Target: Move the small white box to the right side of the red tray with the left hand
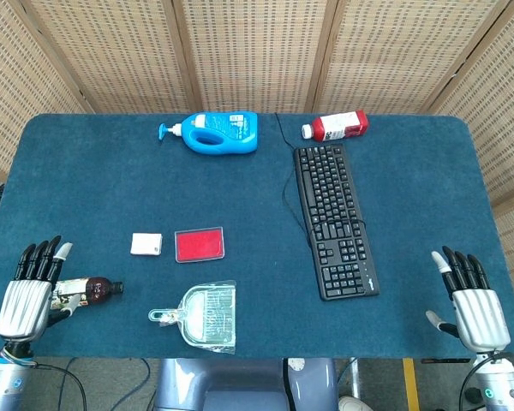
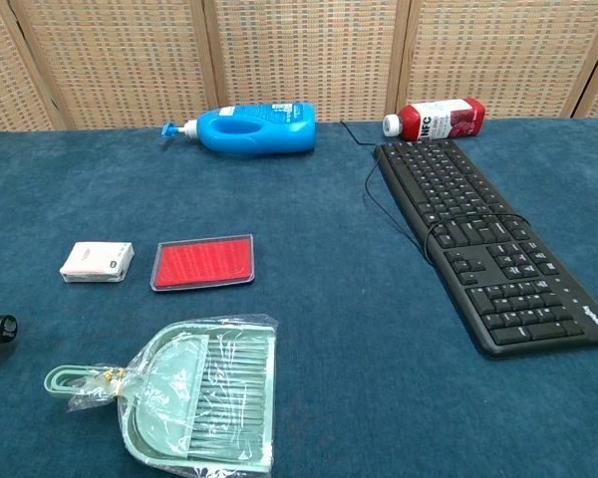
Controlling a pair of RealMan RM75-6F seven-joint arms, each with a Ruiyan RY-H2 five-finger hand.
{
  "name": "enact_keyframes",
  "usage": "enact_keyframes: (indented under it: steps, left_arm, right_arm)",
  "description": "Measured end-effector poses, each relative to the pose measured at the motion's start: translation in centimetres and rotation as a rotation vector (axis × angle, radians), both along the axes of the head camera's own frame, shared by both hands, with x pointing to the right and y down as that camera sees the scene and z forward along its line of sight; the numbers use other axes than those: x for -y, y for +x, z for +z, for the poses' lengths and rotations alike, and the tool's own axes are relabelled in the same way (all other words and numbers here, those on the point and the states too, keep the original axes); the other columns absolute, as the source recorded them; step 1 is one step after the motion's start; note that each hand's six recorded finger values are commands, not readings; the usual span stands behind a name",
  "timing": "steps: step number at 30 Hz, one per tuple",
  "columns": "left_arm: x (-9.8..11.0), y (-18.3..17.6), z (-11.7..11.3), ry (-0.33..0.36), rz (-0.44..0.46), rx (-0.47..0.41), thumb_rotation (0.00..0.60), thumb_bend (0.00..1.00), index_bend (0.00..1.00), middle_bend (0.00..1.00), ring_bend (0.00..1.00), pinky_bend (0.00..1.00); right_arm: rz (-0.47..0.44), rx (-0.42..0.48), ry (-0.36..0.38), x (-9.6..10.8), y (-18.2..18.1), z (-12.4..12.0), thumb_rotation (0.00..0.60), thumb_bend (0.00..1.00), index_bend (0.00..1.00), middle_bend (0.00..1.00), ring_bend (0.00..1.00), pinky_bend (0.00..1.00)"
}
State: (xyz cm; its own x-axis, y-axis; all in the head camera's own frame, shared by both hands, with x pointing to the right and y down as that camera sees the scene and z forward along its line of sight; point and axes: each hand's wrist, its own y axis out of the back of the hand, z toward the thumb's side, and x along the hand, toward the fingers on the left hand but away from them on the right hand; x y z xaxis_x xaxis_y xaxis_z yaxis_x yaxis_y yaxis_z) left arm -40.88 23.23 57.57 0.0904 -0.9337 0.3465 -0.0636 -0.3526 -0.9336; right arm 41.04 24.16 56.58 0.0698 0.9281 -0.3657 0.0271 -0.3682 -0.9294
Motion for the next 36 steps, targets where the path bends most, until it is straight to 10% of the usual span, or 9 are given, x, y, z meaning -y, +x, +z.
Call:
enact_keyframes:
  steps: [21, 36]
  left_arm:
    - [3.6, 1.4, 1.2, -0.023, 0.012, -0.038, 0.6, 0.26, 0.0, 0.0, 0.0, 0.0]
    - [11.0, 3.4, 6.3, -0.239, 0.035, 0.032, 0.6, 0.27, 0.11, 0.0, 0.0, 0.0]
  right_arm:
    - [0.014, 0.007, -0.015, 0.2, 0.4, 0.2, 0.6, 0.0, 0.01, 0.0, 0.0, 0.0]
    - [0.04, 0.013, -0.037, 0.7, 1.0, 0.7, 0.6, 0.0, 0.01, 0.0, 0.0, 0.0]
